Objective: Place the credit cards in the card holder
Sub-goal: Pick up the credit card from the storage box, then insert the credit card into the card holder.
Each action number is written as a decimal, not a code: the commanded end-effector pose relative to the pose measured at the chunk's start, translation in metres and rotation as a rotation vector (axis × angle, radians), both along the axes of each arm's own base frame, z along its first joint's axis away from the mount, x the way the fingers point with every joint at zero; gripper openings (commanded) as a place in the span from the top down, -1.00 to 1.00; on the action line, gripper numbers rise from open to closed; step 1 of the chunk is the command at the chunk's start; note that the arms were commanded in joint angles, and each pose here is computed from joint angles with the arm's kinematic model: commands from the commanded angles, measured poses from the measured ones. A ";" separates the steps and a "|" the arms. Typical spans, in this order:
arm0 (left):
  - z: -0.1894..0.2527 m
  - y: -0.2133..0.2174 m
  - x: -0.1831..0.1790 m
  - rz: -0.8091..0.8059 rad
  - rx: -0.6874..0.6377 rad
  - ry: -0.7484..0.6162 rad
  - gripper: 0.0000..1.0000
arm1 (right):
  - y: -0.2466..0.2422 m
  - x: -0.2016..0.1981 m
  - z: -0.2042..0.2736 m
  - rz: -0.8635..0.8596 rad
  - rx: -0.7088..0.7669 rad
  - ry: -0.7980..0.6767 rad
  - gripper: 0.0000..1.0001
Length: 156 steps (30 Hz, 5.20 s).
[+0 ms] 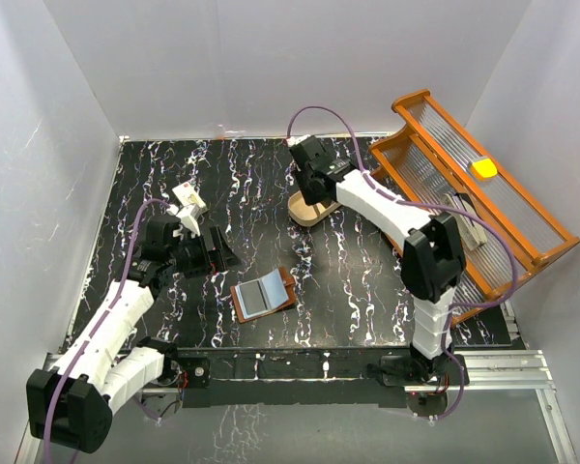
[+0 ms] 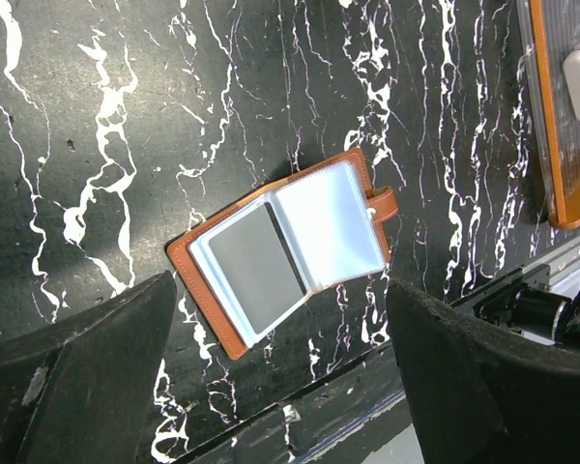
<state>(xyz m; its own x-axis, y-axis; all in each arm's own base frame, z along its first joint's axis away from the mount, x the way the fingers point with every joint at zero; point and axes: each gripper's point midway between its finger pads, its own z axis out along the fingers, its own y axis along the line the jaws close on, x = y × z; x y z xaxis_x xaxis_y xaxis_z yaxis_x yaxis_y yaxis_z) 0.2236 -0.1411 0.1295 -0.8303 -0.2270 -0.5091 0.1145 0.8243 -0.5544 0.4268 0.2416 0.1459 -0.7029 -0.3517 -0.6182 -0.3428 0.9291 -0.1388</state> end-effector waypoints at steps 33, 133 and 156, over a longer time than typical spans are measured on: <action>0.119 -0.067 -0.001 -0.060 -0.659 -0.007 -0.10 | 0.093 -0.202 0.136 0.449 1.309 0.096 1.00; -0.092 -0.047 -0.037 0.060 -0.393 0.395 1.00 | 0.084 -0.207 -0.115 0.124 0.529 0.342 0.64; -0.104 -0.042 -0.031 0.098 -0.344 0.423 1.00 | 0.085 -0.210 -0.122 0.130 0.530 0.355 0.67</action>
